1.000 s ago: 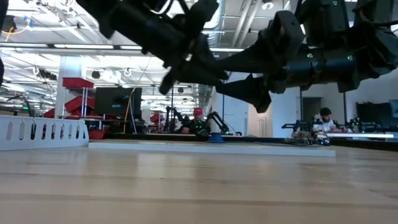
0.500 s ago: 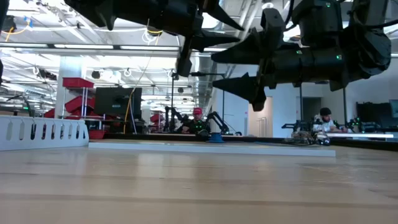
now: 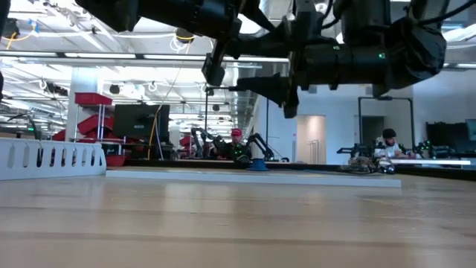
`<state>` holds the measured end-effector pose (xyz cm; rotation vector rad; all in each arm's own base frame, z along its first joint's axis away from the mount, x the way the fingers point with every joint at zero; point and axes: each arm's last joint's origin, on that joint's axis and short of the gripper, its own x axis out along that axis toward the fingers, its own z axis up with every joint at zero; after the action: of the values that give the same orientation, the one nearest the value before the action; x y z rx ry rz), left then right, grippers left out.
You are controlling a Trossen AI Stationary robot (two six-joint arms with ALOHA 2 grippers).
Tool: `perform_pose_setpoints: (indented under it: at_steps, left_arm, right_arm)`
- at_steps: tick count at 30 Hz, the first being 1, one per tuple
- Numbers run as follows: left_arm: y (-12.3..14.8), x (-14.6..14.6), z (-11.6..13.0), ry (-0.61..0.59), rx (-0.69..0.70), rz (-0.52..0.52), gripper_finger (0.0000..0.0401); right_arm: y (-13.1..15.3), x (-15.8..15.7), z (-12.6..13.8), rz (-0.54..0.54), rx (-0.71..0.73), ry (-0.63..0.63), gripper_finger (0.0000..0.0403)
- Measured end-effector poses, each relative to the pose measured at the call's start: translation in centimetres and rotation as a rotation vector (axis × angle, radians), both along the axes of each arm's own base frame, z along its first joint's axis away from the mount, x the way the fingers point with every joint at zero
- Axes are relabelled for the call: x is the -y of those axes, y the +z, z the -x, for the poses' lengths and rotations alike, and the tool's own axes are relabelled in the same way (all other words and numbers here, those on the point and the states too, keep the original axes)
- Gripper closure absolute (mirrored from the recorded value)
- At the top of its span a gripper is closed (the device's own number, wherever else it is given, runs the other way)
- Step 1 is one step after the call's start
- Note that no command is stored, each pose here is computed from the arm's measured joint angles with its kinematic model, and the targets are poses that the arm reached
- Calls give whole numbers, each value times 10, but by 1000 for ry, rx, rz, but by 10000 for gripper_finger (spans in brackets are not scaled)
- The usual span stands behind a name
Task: Ziptie cables
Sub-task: Close the white cable duct
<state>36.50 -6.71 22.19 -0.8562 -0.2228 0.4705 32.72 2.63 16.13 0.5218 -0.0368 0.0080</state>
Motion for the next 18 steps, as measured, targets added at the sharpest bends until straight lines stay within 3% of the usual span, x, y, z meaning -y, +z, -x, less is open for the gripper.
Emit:
perform_pose_setpoints:
  at_steps: [9,12,18]
  left_arm:
    - [10,2,-2,-14,81,34,331]
    - [20,3,-7,-38,80,-8,331]
    - [36,9,-18,-62,16,-33,331]
  right_arm:
    - [10,7,-4,88,85,125,132]
    - [15,11,-5,132,127,209,125]
    - [21,18,-6,186,179,331,55]
